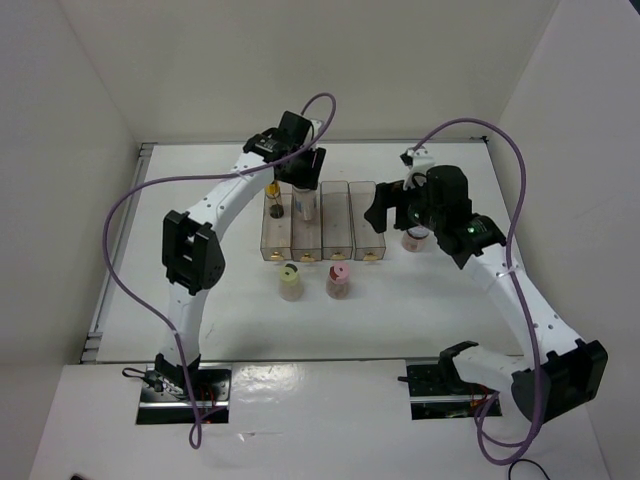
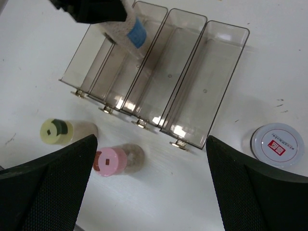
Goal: Organize the condiment bottles
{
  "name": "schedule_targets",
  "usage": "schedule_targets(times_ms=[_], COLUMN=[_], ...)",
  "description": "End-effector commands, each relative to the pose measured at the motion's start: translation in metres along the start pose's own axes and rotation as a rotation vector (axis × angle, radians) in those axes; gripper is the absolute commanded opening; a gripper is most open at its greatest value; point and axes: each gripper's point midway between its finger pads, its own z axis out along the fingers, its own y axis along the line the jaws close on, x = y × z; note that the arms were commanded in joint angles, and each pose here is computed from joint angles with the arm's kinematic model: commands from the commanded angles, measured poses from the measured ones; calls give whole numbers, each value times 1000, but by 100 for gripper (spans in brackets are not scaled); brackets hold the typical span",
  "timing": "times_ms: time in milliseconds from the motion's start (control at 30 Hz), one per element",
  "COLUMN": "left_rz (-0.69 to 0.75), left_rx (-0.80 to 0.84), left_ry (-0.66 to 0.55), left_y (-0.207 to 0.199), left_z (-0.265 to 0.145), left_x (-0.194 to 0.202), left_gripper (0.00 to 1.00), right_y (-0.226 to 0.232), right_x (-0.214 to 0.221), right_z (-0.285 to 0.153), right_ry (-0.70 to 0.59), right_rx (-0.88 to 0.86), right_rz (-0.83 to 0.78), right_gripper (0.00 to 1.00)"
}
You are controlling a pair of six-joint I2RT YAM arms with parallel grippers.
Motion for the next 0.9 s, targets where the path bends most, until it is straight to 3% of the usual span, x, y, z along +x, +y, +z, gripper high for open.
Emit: schedule_targets(times_ms=[0,500,800,867], left_rz=[18,-1,2,1], left_rx=[5,-25,-32,-40], left_ry=[-109,-100,-91,-105], left_y=[-4,0,-7,-6], left_z=[-3,24,15,7], left_x=[-30,-30,-27,-33], left_gripper=[53,60,99,100], right_y=[11,66,85,84], right_x=[8,61,90,95], right_z=[-7,20,35,38], right_ry=[23,167,255,262], right_rx=[-28,-125,-159,-158], right_rz=[-64,-212,-267,-267], right_gripper=[98,98,98,98])
